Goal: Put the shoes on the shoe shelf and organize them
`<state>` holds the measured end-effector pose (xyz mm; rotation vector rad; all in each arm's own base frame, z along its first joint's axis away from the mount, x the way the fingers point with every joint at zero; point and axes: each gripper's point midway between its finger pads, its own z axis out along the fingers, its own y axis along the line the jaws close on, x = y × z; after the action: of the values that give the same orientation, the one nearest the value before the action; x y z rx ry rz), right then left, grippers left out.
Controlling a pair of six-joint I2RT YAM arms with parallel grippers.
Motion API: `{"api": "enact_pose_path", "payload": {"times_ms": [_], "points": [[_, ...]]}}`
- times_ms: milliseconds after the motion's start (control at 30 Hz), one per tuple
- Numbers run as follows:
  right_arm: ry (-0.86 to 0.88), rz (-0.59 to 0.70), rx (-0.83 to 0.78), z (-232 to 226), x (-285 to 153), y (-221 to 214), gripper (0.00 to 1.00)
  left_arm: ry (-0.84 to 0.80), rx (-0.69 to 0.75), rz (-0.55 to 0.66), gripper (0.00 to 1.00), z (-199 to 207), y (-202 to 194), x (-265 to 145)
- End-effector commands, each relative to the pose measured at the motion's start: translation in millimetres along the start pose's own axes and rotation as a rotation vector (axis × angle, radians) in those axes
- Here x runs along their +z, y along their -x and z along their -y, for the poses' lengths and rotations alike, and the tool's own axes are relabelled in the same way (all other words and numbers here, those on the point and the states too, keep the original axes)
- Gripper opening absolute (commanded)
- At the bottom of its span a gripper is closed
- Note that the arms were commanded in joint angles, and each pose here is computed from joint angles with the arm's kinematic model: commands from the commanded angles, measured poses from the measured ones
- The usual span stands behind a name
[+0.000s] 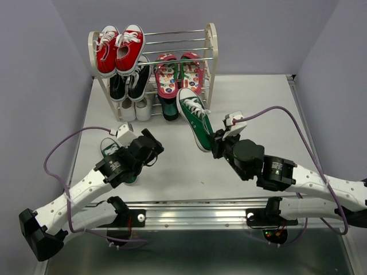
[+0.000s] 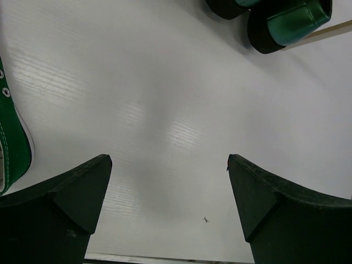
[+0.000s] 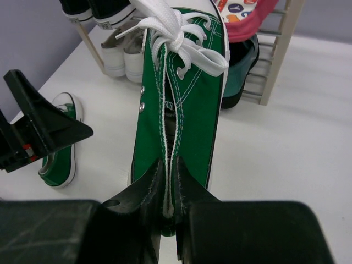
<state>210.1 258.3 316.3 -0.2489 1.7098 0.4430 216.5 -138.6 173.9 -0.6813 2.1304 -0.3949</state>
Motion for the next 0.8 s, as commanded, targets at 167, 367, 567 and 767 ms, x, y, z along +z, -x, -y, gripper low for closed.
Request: {"api": "enact_pose_path", "payload": {"times_ms": [167, 367, 567, 767], "points": [[-0.001, 0.227, 0.031, -23, -3, 133, 0.01, -0.046, 0.02, -0.002, 0.99, 4, 17, 12], [-0.14, 0.33, -0.003, -25, 21, 200, 0.01, -0.021, 0.038, -0.004, 0.99, 0, 19, 17], [-0.203, 0.379, -0.048, -15, 74, 235, 0.01, -0.025, 0.04, -0.004, 0.99, -2, 19, 17], [-0.264, 0.431, -0.108, 12, 133, 261, 0.01, 0.011, 0.035, -0.019, 0.99, -15, 11, 20]]}}
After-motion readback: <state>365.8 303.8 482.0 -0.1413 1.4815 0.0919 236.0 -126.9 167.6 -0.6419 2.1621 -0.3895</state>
